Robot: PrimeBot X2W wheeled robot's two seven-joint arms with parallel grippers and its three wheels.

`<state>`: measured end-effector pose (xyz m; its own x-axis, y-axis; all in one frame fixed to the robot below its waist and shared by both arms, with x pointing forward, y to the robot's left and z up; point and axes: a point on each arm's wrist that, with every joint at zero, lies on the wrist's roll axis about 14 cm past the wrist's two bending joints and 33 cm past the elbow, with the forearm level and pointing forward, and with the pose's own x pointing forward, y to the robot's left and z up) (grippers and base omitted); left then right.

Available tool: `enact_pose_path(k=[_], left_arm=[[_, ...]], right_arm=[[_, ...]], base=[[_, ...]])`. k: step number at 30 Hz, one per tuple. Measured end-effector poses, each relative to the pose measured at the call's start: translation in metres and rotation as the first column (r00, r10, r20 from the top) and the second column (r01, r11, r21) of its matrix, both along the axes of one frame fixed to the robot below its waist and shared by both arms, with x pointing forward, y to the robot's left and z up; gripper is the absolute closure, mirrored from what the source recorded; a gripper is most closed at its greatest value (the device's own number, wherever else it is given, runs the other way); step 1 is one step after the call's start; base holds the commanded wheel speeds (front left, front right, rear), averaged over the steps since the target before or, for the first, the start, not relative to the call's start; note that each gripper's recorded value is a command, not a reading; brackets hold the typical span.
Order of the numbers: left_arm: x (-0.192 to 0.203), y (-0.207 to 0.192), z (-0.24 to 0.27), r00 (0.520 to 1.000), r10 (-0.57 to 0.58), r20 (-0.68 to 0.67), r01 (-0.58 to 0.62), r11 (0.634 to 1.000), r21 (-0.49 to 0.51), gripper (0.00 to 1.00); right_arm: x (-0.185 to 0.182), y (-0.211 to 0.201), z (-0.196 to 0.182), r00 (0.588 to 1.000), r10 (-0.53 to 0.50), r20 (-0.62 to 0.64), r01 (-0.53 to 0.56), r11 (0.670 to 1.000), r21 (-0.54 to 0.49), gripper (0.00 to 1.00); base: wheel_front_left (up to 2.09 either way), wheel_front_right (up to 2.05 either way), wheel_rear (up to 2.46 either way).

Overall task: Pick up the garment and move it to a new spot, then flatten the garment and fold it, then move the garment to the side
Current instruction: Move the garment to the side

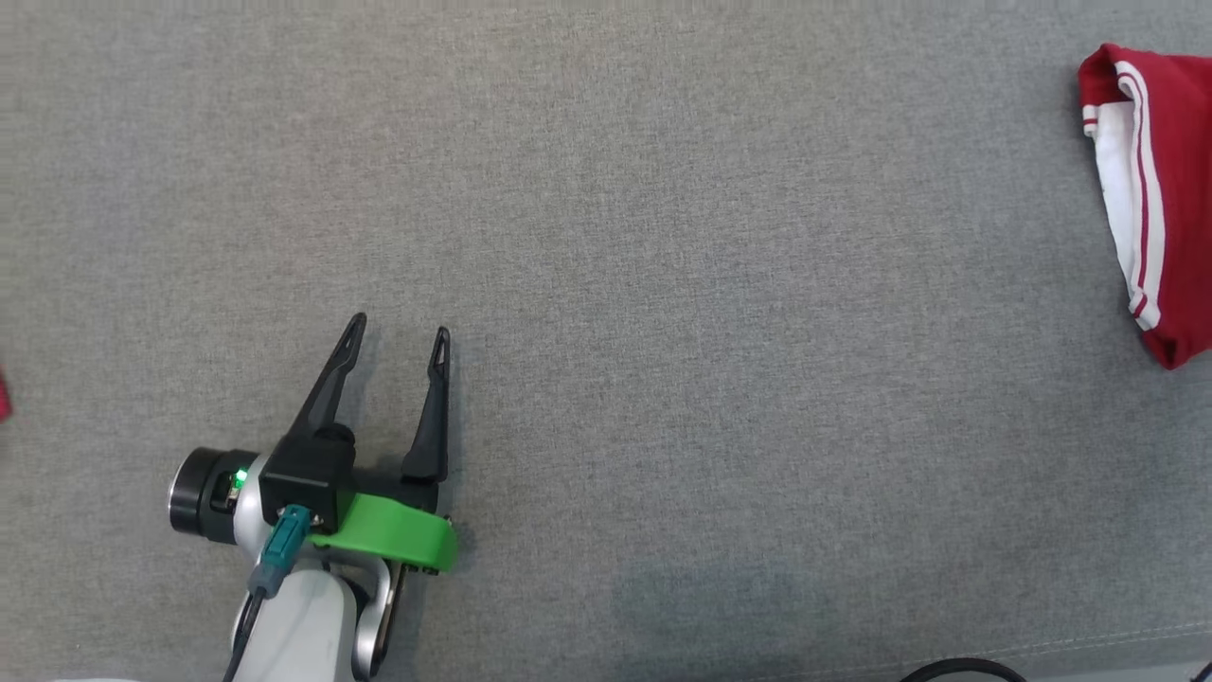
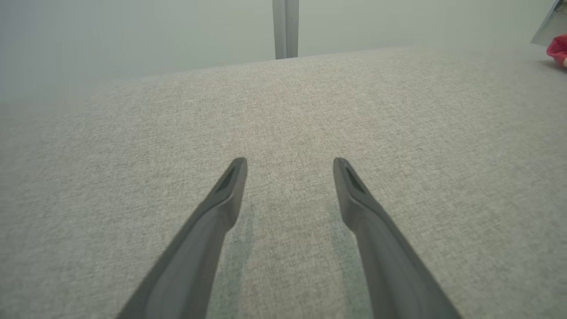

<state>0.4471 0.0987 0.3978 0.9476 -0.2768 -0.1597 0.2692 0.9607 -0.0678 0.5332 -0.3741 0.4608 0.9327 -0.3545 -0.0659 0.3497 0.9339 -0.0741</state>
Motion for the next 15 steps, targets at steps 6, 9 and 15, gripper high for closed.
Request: enact_pose_path(k=[6,9,15], left_arm=[[-0.014,0.012,0.013,0.999,0.045,0.009,-0.045,0.999,0.001,0.0],[-0.021,0.02,0.018,0.997,0.073,0.013,-0.073,0.997,0.003,0.0],[-0.039,0.037,0.029,0.991,0.133,0.023,-0.133,0.991,-0.001,0.0]], right_arm=[[-0.011,0.06,0.011,0.988,0.142,0.058,-0.145,0.988,0.05,0.0],[-0.021,0.082,0.015,0.978,0.196,0.076,-0.201,0.977,0.07,0.0],[-0.049,0.126,0.011,0.954,0.289,0.073,-0.296,0.948,0.113,0.0]], base=[[0.0,0.0,0.0],[0.0,0.0,0.0],[0.0,0.0,0.0]])
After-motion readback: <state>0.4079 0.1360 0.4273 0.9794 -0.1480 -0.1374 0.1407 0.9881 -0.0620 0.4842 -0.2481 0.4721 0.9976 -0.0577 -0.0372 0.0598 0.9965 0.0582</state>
